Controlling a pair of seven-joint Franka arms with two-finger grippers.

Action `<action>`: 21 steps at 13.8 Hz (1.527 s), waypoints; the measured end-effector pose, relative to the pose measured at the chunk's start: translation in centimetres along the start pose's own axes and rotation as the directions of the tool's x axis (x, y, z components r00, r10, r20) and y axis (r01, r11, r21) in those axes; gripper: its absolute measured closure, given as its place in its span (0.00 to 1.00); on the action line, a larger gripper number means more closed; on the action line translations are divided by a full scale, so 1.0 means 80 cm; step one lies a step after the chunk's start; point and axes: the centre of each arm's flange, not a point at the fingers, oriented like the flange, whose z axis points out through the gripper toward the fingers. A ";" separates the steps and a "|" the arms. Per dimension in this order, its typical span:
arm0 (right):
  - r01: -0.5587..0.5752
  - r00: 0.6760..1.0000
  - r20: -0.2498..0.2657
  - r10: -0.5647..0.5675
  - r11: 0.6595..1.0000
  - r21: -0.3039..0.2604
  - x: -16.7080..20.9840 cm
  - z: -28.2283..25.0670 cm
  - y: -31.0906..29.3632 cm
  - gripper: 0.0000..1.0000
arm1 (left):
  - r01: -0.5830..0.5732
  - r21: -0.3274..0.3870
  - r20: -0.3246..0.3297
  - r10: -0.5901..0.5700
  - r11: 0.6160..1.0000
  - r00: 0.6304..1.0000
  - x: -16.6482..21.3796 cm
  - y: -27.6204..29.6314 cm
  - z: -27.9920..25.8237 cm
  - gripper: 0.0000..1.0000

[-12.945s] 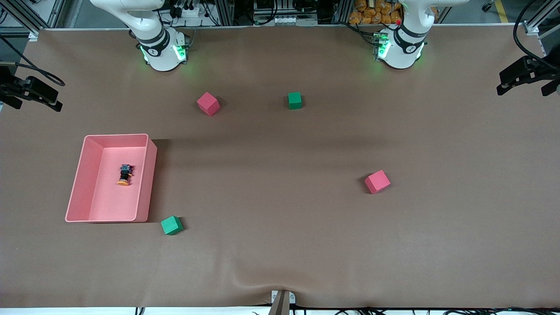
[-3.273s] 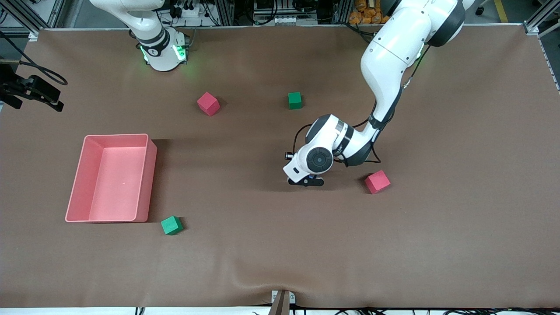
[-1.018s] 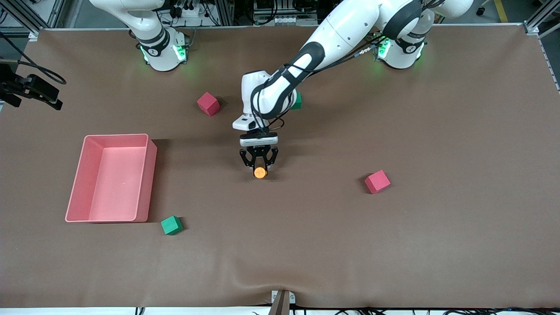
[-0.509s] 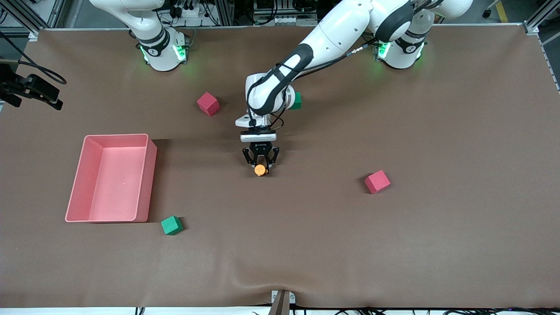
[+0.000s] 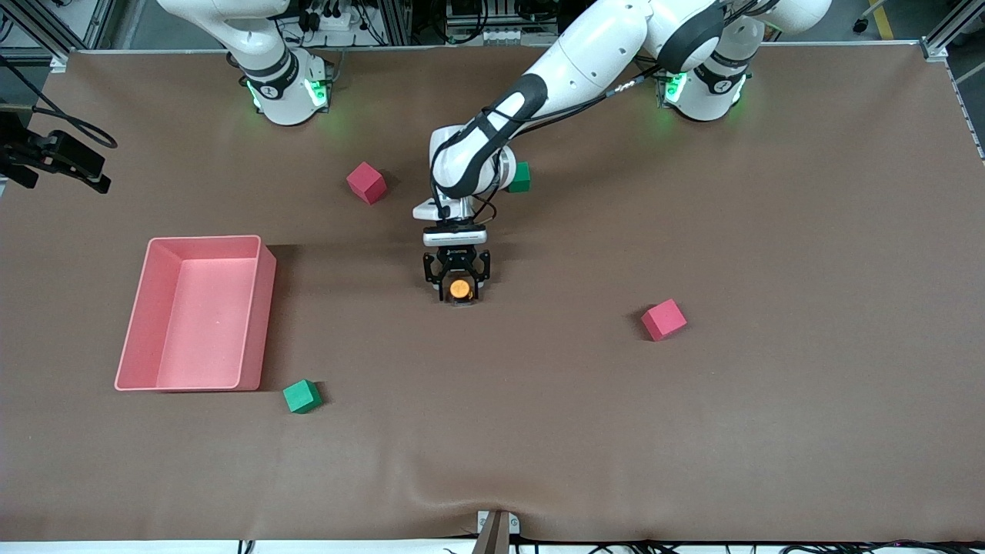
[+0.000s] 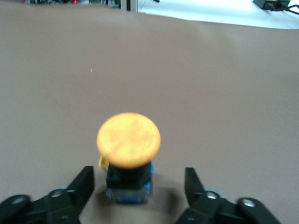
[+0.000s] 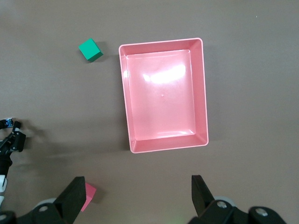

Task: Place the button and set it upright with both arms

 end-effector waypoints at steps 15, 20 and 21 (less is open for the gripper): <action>-0.013 1.000 0.004 0.013 1.000 0.001 0.000 0.001 0.009 0.00 | 0.230 0.432 0.361 -0.400 0.872 0.842 0.323 0.013 -0.270 0.00; -0.019 1.000 0.005 0.019 1.000 0.003 0.000 0.001 0.013 0.00 | 0.176 0.467 0.466 -0.411 0.866 0.784 0.515 -0.113 -0.277 0.00; -0.019 1.000 0.006 0.019 1.000 0.006 0.000 0.001 0.013 0.00 | 0.166 0.466 0.493 -0.411 0.869 0.767 0.549 -0.145 -0.276 0.00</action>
